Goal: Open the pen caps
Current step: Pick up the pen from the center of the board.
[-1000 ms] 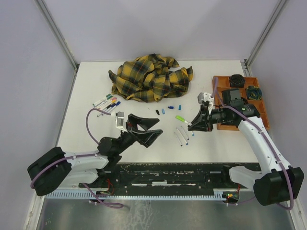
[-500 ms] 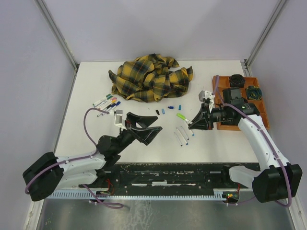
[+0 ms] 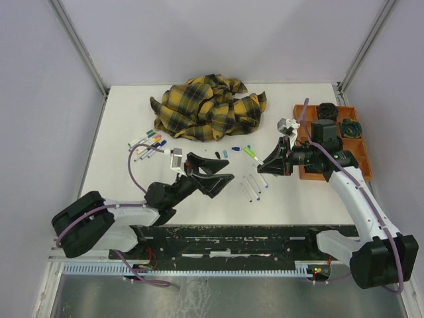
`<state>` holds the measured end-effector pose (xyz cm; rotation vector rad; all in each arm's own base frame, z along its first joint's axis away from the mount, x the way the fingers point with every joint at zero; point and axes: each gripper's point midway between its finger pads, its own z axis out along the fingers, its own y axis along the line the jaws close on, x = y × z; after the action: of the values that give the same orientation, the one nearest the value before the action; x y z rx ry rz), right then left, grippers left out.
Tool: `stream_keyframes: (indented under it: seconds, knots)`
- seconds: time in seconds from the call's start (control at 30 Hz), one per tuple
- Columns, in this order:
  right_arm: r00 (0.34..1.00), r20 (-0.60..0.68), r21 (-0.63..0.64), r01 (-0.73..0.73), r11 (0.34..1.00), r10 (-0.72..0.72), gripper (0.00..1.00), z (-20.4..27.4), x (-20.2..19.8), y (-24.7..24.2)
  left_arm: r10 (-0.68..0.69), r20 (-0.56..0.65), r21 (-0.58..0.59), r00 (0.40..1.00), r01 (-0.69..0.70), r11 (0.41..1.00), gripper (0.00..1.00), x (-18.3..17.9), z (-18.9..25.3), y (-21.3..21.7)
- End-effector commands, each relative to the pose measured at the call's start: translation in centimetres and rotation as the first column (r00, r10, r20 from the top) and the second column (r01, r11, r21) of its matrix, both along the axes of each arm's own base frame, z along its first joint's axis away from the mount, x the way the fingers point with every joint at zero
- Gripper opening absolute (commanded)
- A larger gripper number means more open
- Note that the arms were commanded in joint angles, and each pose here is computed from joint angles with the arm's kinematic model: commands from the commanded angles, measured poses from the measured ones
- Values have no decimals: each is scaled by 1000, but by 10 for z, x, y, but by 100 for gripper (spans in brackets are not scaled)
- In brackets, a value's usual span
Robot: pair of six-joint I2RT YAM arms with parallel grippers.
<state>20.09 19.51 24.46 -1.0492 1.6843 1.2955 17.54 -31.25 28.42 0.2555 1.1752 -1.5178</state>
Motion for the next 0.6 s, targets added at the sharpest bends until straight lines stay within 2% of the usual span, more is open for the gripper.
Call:
stream_keyframes:
  seconds: [0.0,0.2,0.33,0.57]
  knots:
    - [1000,12,68,-6,998,6,0,21,2,6,-50,74,-153,996,60,986,91,-3,43,-6]
    - [1000,0,63,-12,998,12,0,17,1,10,-5,-30,-183,1000,-1,983,86,26,37,-19]
    - [1000,-8,58,-29,998,29,0,15,-1,14,-32,-37,-198,999,24,980,76,33,40,-34]
    - [1000,-8,41,-24,999,24,0,10,0,15,-67,-33,-208,997,59,976,64,39,43,-51]
